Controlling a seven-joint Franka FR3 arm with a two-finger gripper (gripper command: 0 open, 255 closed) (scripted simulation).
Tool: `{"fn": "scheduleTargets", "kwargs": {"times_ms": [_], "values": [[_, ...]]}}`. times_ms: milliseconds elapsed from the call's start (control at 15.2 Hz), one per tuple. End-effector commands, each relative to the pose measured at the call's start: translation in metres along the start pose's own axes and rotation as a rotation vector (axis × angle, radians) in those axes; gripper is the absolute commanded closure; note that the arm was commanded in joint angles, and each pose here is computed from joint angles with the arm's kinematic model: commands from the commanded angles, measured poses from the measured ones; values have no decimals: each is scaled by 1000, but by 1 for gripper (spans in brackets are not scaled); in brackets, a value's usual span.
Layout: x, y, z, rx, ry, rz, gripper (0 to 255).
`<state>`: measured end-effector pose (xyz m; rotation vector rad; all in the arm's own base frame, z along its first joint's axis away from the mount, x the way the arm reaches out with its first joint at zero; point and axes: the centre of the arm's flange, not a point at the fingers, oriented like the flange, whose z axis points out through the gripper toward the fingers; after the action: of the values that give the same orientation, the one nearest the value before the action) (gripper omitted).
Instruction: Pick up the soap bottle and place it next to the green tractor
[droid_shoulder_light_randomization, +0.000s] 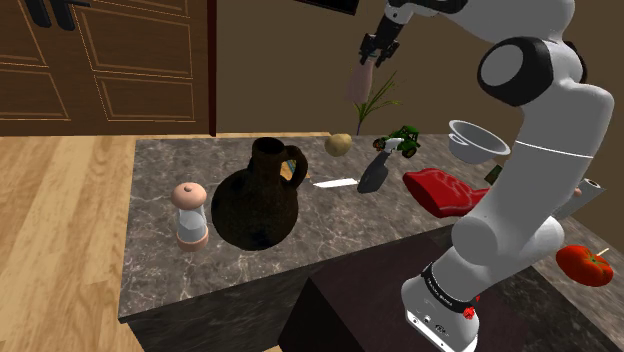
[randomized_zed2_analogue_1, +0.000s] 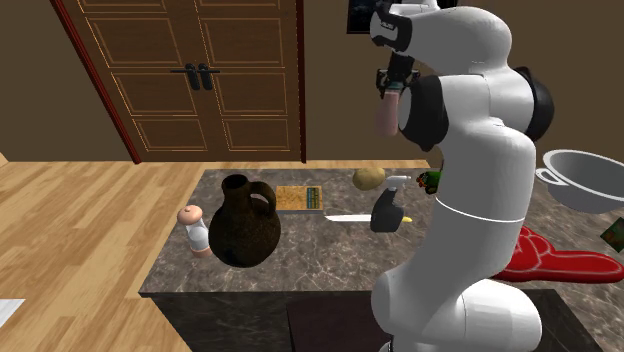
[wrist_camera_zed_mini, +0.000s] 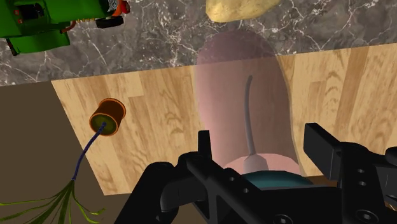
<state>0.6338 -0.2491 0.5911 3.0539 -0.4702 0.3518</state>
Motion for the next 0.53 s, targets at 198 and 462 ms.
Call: {"fn": "scheduleTargets", "kwargs": {"times_ms": [198,462], "values": [[28,56,14,0,1,-1,255],[37,78,30,0,1,-1,255]]}}
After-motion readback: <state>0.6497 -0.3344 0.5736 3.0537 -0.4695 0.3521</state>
